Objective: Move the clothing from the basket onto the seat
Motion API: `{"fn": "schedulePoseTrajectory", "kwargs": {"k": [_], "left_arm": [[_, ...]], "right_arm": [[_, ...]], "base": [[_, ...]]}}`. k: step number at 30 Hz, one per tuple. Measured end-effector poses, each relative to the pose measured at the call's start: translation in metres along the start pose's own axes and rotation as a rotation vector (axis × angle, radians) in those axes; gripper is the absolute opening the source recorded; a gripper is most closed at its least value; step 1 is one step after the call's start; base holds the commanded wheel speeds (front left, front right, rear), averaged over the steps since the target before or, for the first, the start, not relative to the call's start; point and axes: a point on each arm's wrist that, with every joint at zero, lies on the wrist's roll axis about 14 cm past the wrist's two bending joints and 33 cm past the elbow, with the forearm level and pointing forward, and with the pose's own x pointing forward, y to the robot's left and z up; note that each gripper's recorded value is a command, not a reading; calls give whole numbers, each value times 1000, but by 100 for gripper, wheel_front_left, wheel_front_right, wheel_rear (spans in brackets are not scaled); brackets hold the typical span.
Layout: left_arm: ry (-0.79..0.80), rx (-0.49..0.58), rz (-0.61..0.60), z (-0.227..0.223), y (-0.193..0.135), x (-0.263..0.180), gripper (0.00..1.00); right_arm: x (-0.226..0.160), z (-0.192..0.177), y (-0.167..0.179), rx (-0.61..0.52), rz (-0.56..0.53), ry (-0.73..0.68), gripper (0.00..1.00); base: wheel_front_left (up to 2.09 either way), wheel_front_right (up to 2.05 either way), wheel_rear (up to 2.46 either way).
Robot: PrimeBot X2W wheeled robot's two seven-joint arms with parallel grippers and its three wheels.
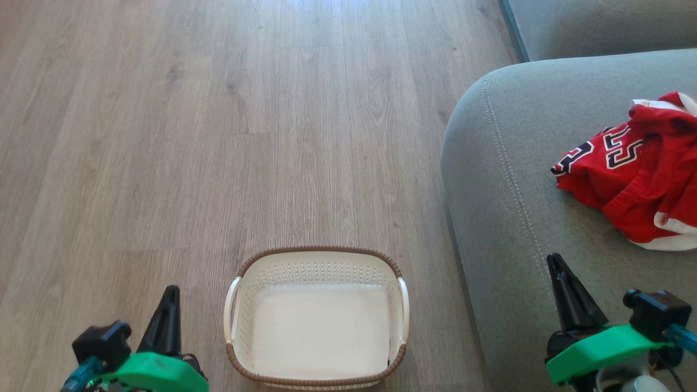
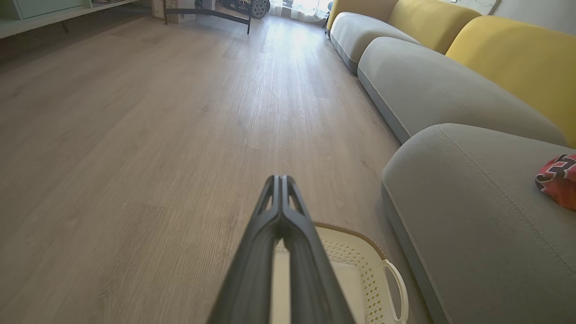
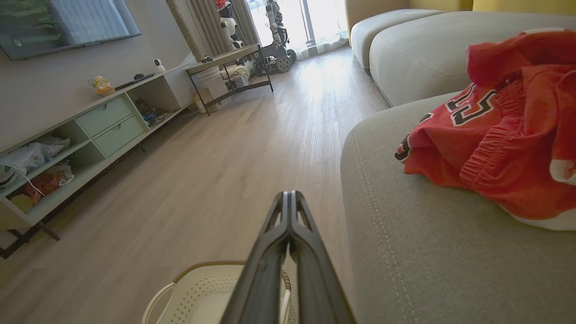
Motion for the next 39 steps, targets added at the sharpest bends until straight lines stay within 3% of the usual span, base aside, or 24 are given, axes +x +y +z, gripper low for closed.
{"fn": "schedulePoseTrajectory", "kwargs": {"k": [39], "left_arm": [[41,-426,59,2,10,12,0]], "right_arm": [[4,-4,-20,399,-116,13,0]], "base": [[0,0,0]]}}
